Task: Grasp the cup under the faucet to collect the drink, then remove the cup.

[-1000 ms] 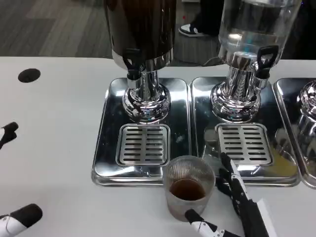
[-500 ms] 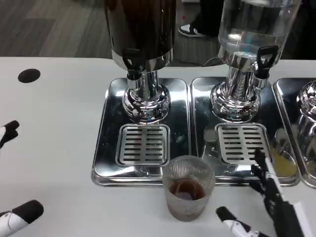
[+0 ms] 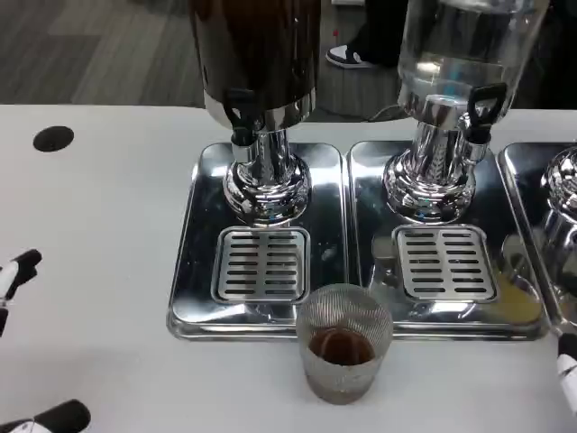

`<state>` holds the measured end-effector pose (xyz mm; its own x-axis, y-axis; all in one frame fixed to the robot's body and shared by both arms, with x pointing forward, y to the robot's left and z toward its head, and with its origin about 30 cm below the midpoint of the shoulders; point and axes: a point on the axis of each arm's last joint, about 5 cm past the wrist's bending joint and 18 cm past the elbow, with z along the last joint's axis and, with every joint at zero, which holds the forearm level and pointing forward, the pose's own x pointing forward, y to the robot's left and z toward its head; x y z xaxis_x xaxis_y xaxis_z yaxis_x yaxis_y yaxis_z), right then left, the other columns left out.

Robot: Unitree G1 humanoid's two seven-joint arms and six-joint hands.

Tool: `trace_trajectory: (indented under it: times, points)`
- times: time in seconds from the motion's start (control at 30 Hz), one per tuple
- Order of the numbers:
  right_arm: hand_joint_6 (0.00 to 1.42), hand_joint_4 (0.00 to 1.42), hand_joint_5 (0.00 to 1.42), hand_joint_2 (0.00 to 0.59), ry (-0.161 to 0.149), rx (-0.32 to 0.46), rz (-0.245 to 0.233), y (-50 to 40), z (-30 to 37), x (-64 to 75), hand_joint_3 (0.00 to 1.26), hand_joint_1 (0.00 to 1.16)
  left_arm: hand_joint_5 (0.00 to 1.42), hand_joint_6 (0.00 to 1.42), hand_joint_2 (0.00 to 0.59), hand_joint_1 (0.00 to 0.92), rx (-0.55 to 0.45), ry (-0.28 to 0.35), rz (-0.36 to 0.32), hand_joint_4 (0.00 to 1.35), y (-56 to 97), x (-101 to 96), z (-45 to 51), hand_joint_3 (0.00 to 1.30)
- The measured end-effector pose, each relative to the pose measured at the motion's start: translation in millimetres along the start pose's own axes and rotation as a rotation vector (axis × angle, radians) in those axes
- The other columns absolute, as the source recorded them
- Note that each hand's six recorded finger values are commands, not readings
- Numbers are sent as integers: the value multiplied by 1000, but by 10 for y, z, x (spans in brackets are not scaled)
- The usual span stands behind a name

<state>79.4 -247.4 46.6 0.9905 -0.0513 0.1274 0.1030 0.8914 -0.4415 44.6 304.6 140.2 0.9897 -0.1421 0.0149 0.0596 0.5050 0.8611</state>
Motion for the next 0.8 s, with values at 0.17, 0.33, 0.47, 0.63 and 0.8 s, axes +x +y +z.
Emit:
trace_trajectory:
  times: [0.17,0.33,0.47,0.63,0.8]
  points:
    - [113,274,182,574,-27,-217,42,-80,77,-43,346,668,0,0,8,0,48,22,16,0,-57,-106,-45,0]
    - [117,298,212,585,-64,-370,68,-87,172,-46,363,682,0,0,8,0,118,23,47,0,-43,-160,-56,0]
    - [125,302,220,576,-91,-458,44,-107,249,-54,372,707,0,0,8,0,102,36,72,0,-127,-234,-35,0]
    - [106,278,193,585,-73,-491,25,-118,276,-41,367,726,0,0,12,0,94,44,74,0,-205,-245,-28,0]
    - [102,267,184,579,-51,-498,1,-139,303,-33,365,729,0,0,24,0,97,18,57,0,-289,-197,50,0]
